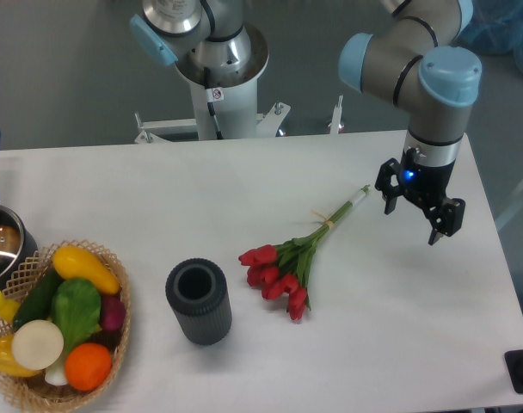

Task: Pick up the flowers from the table

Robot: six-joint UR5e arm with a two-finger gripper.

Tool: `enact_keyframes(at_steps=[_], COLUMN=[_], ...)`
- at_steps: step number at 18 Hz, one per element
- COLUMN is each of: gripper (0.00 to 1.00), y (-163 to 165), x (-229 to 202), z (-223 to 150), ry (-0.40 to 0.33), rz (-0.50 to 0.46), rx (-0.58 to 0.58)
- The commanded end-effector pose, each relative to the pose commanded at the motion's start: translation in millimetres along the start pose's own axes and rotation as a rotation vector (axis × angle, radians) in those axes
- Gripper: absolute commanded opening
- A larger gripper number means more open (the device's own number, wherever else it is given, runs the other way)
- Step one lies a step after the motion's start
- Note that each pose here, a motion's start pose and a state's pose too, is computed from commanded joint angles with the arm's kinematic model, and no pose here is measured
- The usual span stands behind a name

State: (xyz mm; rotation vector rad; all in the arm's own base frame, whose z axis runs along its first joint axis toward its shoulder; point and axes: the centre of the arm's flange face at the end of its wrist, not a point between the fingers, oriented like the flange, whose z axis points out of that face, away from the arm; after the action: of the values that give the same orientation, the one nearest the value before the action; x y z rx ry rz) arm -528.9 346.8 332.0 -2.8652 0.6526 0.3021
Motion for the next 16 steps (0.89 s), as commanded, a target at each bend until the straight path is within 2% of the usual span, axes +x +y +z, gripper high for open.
enact_keyframes(at_steps=[9,16], gripper=[1.0,1.0], y=[-2.9,-6.5], x=[1.5,9.3], z=[0.6,10.8], ry=[0.002,0.024], rz=[0.001,-0.052], rx=[0.001,0.031])
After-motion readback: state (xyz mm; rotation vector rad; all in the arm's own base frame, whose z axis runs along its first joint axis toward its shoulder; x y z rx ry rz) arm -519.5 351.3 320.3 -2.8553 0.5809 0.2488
